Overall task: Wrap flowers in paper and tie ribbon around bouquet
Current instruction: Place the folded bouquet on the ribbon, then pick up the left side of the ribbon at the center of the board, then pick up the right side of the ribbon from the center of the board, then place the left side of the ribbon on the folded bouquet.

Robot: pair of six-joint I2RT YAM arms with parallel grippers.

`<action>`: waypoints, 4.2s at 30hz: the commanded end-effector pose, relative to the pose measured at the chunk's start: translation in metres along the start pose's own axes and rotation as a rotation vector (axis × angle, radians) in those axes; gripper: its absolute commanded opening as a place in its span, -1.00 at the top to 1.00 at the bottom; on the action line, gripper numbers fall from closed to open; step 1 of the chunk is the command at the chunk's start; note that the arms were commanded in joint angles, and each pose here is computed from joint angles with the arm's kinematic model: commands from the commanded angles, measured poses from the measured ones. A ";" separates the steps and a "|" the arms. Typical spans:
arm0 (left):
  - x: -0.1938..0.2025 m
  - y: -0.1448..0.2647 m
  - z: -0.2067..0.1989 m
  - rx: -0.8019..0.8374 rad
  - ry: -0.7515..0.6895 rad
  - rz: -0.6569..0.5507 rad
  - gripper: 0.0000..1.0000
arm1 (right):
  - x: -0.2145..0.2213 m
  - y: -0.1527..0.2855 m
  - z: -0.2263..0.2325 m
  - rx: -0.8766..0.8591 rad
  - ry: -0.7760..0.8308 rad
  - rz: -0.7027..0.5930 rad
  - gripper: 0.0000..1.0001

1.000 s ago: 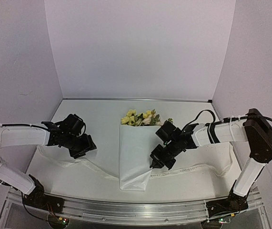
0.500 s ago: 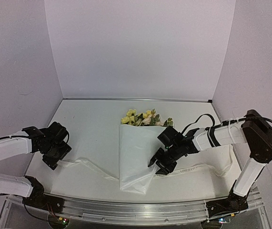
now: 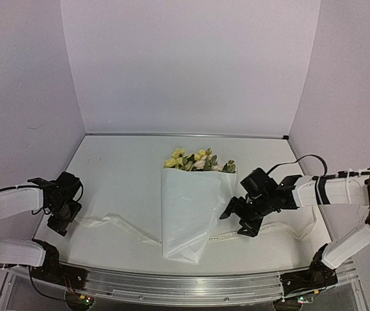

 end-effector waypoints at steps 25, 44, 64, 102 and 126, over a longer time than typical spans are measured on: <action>0.001 -0.042 -0.039 0.023 -0.065 0.056 0.77 | -0.025 0.051 -0.137 0.452 -0.239 -0.310 -0.95; -0.014 -0.028 -0.081 0.188 -0.179 0.007 1.00 | -0.050 0.036 -0.163 0.479 -0.314 -0.362 0.55; -0.039 -0.010 -0.153 0.403 -0.211 0.005 1.00 | -0.101 0.057 -0.150 0.394 -0.319 -0.387 1.00; 0.402 0.227 -0.092 1.478 -2.038 0.629 1.00 | -0.130 0.058 -0.094 0.160 -0.182 -0.235 1.00; 0.433 0.285 -0.070 1.930 -2.137 0.218 1.00 | -0.181 0.037 -0.060 0.163 -0.124 -0.098 1.00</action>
Point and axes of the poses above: each gripper's point midway between its finger pads, its own y axis back along the fingers, its own z axis along the line the jaws close on, x = y × z, the point moved 4 cm from there along y, back along the fingers, and after that the axes turned 15 degrees about y, right-handed, at the moved point
